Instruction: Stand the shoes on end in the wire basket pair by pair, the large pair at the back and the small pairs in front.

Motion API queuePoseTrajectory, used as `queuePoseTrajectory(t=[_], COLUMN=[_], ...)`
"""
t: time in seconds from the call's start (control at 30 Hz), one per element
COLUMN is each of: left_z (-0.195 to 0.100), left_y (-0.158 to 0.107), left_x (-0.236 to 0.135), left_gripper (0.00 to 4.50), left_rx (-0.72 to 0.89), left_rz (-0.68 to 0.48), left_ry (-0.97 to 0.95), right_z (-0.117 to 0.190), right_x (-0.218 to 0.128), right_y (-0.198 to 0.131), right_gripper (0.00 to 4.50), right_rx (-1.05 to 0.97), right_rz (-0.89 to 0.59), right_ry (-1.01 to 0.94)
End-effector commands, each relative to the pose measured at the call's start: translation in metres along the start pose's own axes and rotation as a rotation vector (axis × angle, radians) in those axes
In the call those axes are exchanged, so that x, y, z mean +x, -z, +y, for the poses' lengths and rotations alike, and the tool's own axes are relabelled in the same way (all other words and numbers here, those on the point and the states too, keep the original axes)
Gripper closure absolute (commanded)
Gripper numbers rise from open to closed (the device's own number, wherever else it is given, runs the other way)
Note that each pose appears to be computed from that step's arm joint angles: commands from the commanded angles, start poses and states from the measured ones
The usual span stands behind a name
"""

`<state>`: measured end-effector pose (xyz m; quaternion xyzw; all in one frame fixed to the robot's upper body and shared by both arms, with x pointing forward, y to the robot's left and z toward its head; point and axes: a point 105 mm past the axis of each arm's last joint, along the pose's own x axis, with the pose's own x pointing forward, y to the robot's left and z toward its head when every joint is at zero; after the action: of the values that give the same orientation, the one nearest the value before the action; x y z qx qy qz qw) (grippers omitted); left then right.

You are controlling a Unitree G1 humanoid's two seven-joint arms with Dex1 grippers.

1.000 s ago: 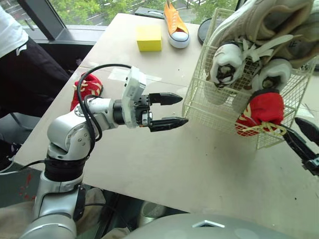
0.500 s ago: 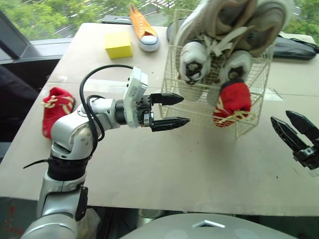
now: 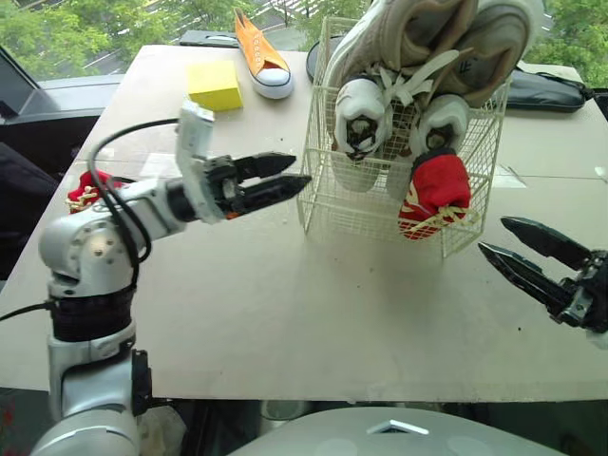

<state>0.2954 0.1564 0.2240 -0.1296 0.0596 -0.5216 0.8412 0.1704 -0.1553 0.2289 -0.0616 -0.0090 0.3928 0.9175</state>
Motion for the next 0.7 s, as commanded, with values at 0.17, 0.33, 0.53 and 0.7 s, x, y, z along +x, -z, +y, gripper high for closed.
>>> queuePoseTrajectory(t=[0.17,0.33,0.53,0.7], left_z=[0.045,0.07,0.088,0.081], left_y=[-0.029,-0.024,-0.022,-0.037], left_x=[-0.083,-0.154,-0.23,-0.264], left_gripper=[0.0,0.0,0.0,0.0], left_rx=[-0.048,-0.101,-0.097,-0.059], left_rz=[-0.062,0.088,0.129,0.081], left_ry=[-0.397,-0.635,-0.845,-0.903], right_z=[0.018,0.02,0.021,0.018], right_x=[0.022,0.04,0.059,0.073], right_y=[-0.009,-0.007,-0.018,-0.041], right_gripper=[2.6,2.6,2.6,2.6], right_rx=[-0.144,-0.251,-0.322,-0.238], right_rz=[0.025,0.018,-0.068,-0.191], right_ry=[-0.274,-0.411,-0.456,-0.531])
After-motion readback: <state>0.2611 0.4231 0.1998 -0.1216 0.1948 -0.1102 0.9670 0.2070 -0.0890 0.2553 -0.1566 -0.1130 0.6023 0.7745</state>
